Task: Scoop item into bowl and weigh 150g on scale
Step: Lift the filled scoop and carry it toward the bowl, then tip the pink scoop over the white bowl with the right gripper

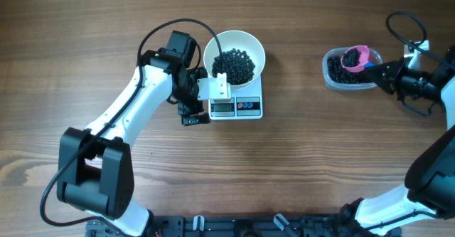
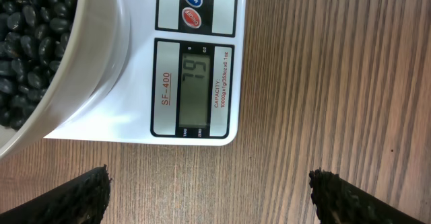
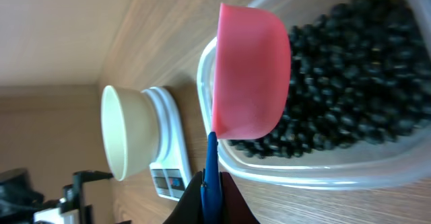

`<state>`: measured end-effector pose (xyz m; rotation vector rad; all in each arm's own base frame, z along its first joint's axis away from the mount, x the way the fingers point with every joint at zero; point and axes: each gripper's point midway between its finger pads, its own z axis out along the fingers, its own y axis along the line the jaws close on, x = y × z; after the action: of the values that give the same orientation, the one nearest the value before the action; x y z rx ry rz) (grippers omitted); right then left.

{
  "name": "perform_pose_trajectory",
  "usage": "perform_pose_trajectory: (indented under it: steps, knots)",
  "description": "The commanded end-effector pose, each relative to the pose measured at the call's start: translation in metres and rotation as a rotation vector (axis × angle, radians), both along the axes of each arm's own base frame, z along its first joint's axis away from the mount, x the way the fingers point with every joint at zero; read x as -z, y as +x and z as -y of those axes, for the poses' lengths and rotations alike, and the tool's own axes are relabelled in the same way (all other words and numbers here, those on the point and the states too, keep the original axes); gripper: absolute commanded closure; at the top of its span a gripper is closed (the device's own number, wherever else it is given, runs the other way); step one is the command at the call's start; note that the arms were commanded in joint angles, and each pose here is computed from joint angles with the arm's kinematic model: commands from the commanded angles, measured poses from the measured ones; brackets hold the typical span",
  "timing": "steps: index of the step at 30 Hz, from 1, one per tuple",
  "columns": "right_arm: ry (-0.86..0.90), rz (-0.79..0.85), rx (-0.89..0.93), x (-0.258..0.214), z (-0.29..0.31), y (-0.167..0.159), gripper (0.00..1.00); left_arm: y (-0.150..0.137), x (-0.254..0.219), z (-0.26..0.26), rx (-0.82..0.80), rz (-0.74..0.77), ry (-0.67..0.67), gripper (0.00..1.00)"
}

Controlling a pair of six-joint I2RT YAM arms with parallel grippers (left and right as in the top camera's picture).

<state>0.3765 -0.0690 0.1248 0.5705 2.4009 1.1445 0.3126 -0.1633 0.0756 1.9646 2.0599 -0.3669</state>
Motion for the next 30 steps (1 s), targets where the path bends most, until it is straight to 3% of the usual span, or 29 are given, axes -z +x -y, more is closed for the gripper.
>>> perform_pose_trajectory:
  steps: [1, 11, 19, 24, 30]
  knots:
    - [0.094, 0.07, -0.034, -0.014, -0.01, 0.004, 0.96, -0.002, 0.001, 0.004, 0.007, -0.013, -0.02, 0.0]
    - [0.207, 0.158, -0.134, -0.041, -0.058, 0.025, 0.96, -0.002, 0.001, 0.004, 0.007, -0.013, -0.02, 0.0]
    - [0.255, 0.273, -0.473, -0.065, -0.191, 0.029, 0.96, -0.002, 0.001, 0.004, 0.007, -0.013, -0.02, 0.0]
    - [0.133, 0.275, -0.59, -0.048, -0.254, 0.02, 0.96, -0.002, 0.001, 0.004, 0.007, -0.013, -0.02, 0.0]
    - [-0.1, 0.364, -0.598, -0.041, -0.276, 0.031, 0.96, -0.002, 0.001, 0.004, 0.007, -0.013, -0.02, 0.0]
